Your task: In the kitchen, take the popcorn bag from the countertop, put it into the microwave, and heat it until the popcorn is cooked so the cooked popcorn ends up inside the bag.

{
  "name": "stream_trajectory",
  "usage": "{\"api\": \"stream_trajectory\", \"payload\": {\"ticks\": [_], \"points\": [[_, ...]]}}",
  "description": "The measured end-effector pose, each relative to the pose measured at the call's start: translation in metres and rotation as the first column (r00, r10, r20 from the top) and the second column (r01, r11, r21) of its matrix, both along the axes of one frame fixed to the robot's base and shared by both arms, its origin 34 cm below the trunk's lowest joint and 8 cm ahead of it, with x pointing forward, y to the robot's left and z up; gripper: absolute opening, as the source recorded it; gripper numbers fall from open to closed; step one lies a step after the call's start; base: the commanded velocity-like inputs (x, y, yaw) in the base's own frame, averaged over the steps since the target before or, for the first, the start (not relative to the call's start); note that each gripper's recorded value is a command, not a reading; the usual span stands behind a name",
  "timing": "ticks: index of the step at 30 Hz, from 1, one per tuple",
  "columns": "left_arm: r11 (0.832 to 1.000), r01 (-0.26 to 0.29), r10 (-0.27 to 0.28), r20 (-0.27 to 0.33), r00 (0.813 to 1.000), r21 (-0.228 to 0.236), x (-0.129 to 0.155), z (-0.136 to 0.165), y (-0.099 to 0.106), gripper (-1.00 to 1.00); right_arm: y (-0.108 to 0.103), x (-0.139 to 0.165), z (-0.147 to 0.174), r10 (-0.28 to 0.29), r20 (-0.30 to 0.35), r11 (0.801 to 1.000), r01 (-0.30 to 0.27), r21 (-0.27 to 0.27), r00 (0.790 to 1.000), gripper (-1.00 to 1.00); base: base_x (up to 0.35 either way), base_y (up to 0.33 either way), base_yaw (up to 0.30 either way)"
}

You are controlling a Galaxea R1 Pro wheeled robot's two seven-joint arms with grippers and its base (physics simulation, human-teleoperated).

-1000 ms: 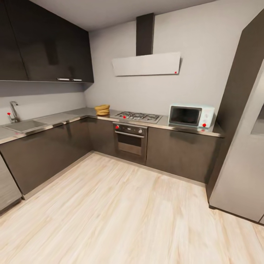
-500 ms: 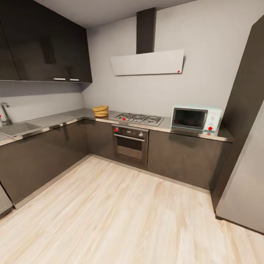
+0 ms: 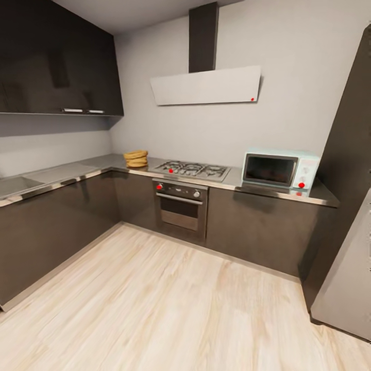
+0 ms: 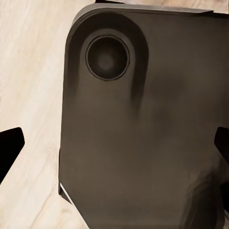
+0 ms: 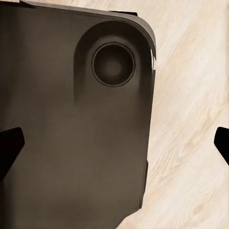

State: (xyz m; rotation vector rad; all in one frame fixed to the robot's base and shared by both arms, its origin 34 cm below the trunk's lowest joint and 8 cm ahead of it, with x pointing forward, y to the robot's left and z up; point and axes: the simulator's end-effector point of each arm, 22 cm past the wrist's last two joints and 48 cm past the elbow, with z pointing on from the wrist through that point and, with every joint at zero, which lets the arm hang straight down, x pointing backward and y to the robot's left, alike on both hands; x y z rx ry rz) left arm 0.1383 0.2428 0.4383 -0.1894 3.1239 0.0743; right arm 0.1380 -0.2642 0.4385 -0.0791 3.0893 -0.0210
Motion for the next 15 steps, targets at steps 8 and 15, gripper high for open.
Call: {"api": "stream_trajectory", "payload": {"ticks": [8,15], "points": [[1.000,0.000,0.000,0.000,1.000,0.001,0.0001,-0.0001,0.0010,1.00,-0.0001,0.0001,-0.0001,-0.004,-0.001,1.000,0.004,0.000,1.000,1.00,0.042,0.000,-0.239],[1.000,0.000,0.000,0.000,1.000,0.001,0.0002,-0.0001,0.0011,1.00,-0.0001,0.0001,-0.0001,-0.004,-0.001,1.000,0.004,0.000,1.000,1.00,0.000,0.000,-0.244]]}}
